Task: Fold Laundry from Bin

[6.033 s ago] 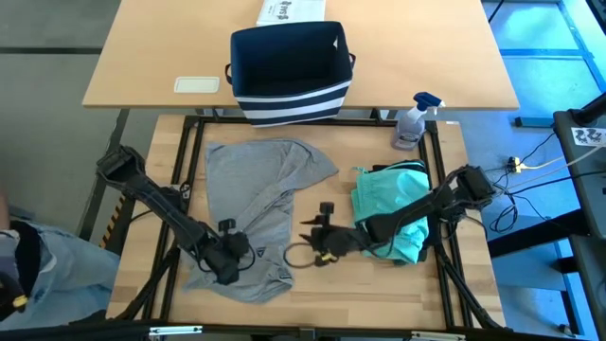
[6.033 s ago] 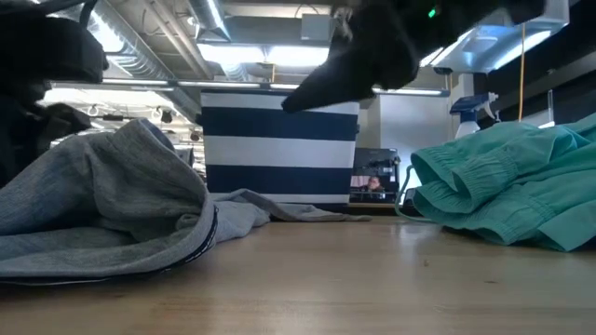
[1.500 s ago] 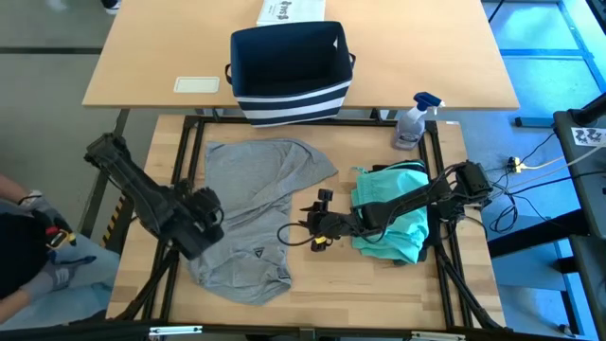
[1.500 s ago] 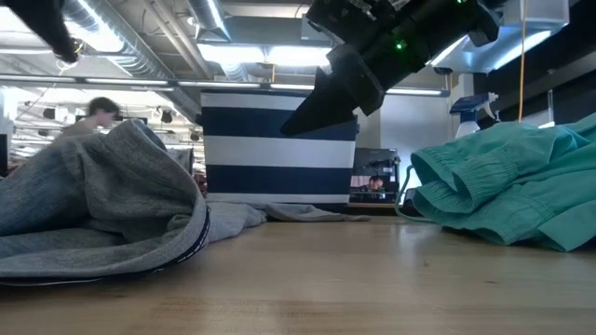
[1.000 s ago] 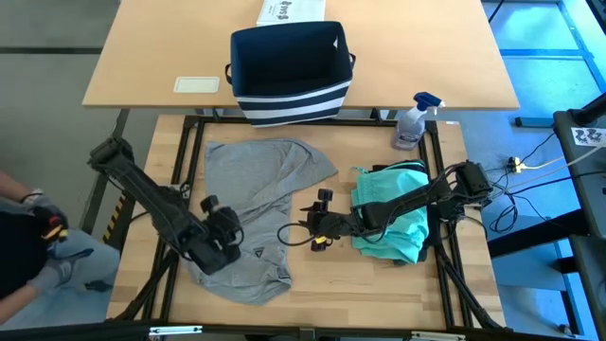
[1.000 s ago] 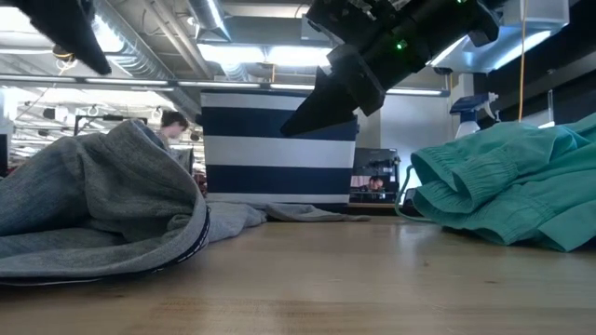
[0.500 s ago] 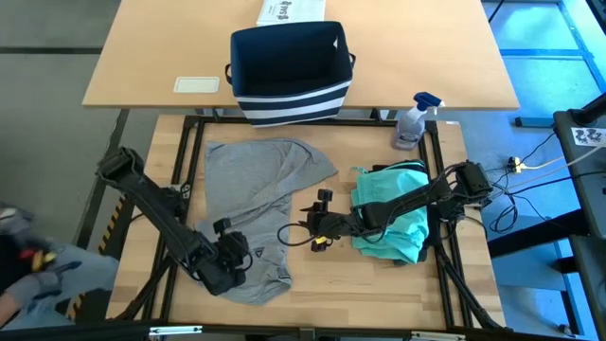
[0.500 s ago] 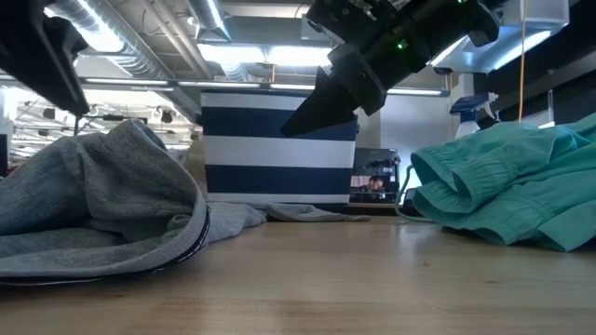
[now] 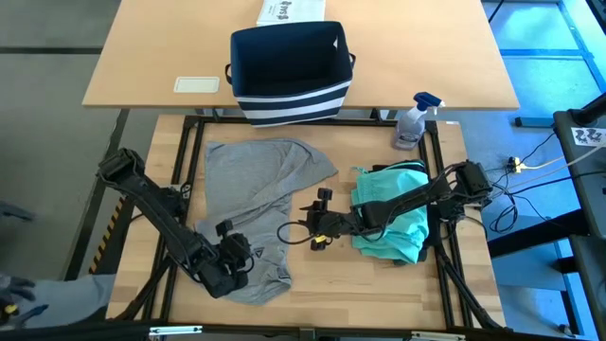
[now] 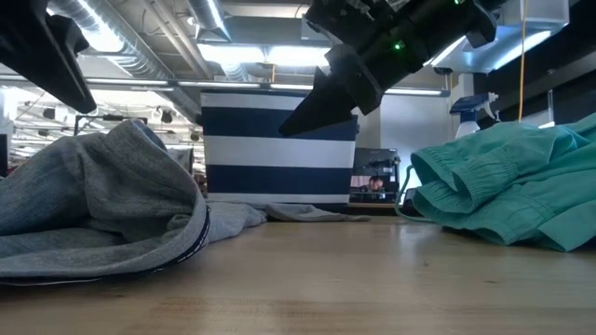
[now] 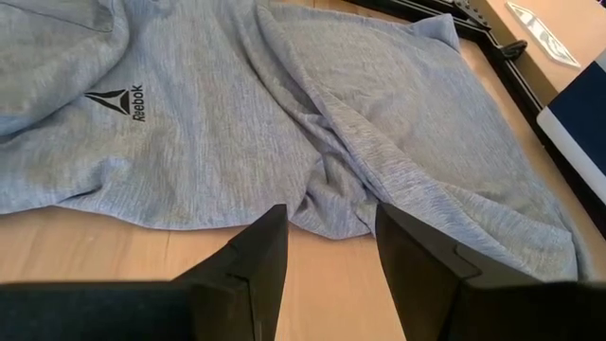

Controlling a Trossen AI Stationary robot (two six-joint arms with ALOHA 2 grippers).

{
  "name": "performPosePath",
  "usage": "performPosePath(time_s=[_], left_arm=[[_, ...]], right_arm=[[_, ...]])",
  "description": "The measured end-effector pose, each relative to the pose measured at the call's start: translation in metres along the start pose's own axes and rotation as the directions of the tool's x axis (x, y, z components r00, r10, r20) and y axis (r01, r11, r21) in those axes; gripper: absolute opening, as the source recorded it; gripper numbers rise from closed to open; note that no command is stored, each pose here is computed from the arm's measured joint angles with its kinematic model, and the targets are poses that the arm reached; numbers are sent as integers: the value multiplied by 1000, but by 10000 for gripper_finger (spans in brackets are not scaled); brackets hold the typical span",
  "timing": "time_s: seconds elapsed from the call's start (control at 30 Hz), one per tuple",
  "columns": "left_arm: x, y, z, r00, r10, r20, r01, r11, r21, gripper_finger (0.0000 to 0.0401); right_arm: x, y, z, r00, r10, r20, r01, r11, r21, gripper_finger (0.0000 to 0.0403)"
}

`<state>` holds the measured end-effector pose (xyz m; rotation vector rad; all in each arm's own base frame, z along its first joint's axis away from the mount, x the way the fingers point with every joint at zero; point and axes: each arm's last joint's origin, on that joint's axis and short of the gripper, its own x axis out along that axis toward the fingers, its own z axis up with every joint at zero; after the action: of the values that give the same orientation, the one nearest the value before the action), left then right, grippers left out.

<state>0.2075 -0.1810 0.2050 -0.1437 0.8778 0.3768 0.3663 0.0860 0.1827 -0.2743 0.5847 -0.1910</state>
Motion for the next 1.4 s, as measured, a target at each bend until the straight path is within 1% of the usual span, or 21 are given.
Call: performPosePath(time_s=[0.23,0.77,0.97,1.23,1.4], left_arm=[[0,0,0,1000,-1,1,1,1000,-24,117],[0,0,0,1000,-1,1,1,1000,-27,117],[-2,-4,-2,998,-47,-36,46,998,-30,117],[-11,-13,-11,994,-109,-16,109,994,-11,117],[-13,-14,-11,995,-81,54,81,997,-2,117]], right_arm=[[0,0,0,1000,1,0,-1,1000,-1,160],[0,1,0,1000,1,2,-1,1000,0,160],[0,1,0,1000,2,2,-2,1000,0,160],[0,1,0,1000,2,2,-2,1000,0,160],[0,1,0,1000,2,1,-2,1000,12,160]])
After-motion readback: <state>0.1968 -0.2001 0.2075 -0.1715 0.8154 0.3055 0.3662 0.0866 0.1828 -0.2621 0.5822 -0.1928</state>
